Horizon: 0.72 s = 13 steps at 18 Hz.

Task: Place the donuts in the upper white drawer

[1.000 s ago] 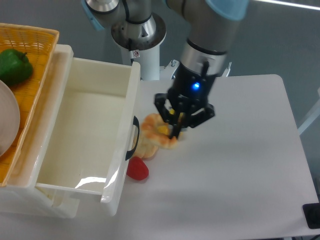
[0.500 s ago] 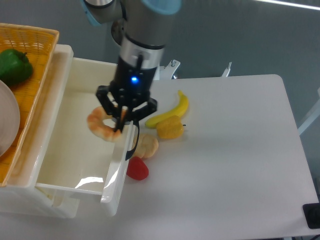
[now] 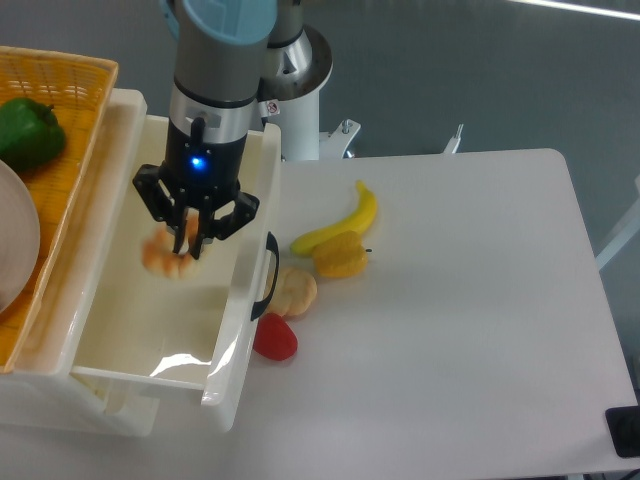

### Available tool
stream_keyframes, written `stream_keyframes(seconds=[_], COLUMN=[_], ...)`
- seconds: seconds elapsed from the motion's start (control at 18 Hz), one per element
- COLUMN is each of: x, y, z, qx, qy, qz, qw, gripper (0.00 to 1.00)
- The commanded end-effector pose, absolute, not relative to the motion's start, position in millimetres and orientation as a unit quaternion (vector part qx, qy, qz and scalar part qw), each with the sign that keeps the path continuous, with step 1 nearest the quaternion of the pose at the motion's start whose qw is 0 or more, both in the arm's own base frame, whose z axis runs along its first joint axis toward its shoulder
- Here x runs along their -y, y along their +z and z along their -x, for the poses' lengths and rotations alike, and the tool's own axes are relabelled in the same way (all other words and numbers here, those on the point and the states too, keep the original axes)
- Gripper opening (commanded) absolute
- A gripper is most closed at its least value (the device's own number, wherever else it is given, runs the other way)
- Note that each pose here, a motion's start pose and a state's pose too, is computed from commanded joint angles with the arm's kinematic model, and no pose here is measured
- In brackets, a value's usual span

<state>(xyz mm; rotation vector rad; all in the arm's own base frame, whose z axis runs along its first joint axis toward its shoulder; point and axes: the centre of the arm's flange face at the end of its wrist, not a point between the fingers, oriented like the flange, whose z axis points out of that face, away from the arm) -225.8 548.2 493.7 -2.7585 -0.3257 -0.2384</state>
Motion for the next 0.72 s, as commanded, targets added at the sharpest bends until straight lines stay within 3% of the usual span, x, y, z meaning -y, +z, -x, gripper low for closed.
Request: stream_keyframes(seconds=[0.11, 0.28, 0.72], x=[-549, -548, -523], y=[493, 495, 531], z=[226, 226, 258], qx=[0.117, 0.117, 0.141], qy=[-0.085, -0.085, -0.058], qz=[0.974, 0.974, 0.966], qw=[0.175, 0.177, 0.208], gripper=[0.92, 0.98, 1.00])
